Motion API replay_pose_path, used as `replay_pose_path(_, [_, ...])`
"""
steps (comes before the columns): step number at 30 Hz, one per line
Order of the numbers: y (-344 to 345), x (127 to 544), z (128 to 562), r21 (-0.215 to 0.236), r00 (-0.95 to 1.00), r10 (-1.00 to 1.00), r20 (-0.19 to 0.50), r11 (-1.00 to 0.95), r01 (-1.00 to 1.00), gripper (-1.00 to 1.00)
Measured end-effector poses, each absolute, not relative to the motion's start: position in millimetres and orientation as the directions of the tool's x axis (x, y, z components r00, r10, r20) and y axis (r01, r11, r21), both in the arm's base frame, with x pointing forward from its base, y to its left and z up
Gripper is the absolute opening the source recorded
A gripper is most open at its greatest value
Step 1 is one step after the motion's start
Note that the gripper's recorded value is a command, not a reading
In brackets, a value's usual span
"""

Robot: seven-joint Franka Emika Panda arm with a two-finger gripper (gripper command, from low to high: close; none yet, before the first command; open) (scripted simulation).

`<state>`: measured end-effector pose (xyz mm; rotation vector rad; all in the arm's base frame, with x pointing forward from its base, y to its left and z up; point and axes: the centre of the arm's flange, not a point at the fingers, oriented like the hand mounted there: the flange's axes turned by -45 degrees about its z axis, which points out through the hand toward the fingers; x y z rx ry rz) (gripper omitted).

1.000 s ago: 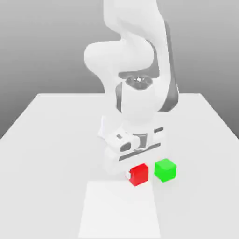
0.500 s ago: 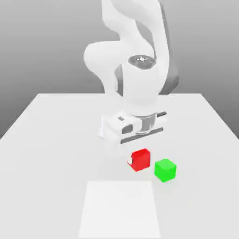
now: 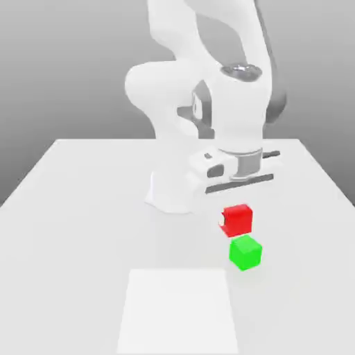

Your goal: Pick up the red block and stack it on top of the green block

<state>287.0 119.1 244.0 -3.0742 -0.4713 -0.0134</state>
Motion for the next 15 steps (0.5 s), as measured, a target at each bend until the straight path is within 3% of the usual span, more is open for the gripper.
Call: replay_pose_path(15, [149.6, 261.4, 232.8, 0.011, 0.990, 0.144, 0.002, -0.989, 0.144, -1.00])
